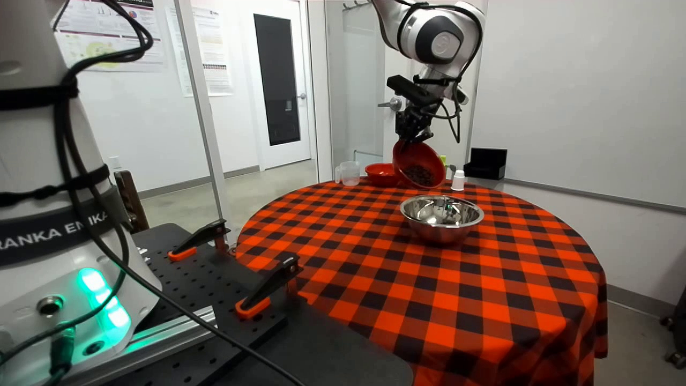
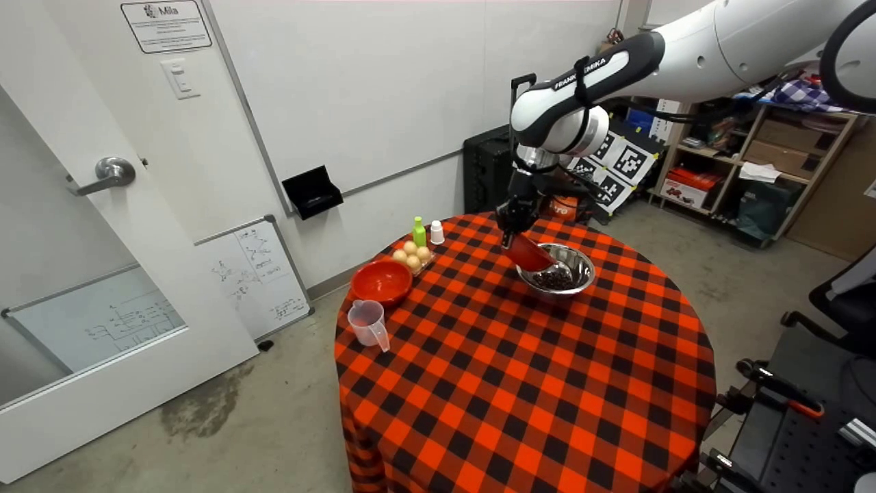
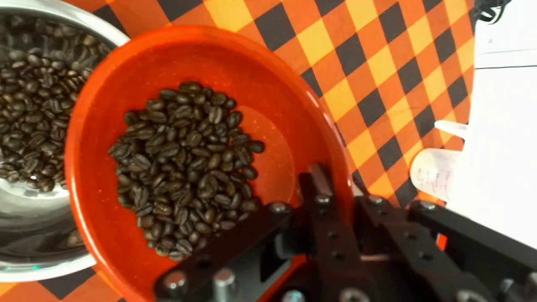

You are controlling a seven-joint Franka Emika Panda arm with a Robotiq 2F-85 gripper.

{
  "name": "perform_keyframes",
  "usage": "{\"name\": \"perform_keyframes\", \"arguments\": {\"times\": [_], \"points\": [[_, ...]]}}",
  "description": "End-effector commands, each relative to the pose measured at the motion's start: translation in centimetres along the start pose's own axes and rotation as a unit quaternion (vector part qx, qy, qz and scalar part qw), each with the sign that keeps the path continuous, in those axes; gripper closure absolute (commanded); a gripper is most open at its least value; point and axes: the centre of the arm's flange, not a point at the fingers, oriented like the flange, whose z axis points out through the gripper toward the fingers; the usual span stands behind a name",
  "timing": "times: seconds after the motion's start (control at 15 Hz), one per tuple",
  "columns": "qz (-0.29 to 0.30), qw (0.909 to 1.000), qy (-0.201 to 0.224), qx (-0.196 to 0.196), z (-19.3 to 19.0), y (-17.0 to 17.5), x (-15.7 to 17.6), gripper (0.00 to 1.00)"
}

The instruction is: Pour some contents from the red bowl into the silver bowl

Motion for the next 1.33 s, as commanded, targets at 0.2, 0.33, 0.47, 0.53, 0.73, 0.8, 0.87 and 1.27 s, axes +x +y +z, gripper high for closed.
{"name": "perform_keyframes", "arguments": {"times": [0.2,0.33,0.47,0.53,0.73,0.8,0.87,1.27], "points": [[-0.025,0.9923,0.025,0.119,-2.1,1.7,-2.5,0.99],[-0.027,0.9889,0.035,0.142,-2.1,2.5,-3.0,0.99],[-0.029,0.9852,0.045,0.163,-2.2,3.2,-3.6,0.99],[-0.031,0.9835,0.048,0.172,-2.4,3.4,-3.9,0.99],[-0.041,0.9775,0.068,0.195,-3.6,3.6,-4.6,0.99],[-0.044,0.9756,0.077,0.201,-4.2,3.6,-4.8,0.99],[-0.046,0.9736,0.086,0.207,-4.8,3.7,-5.1,0.99],[-0.044,0.9672,0.127,0.216,-8.0,4.6,-6.2,0.99]]}}
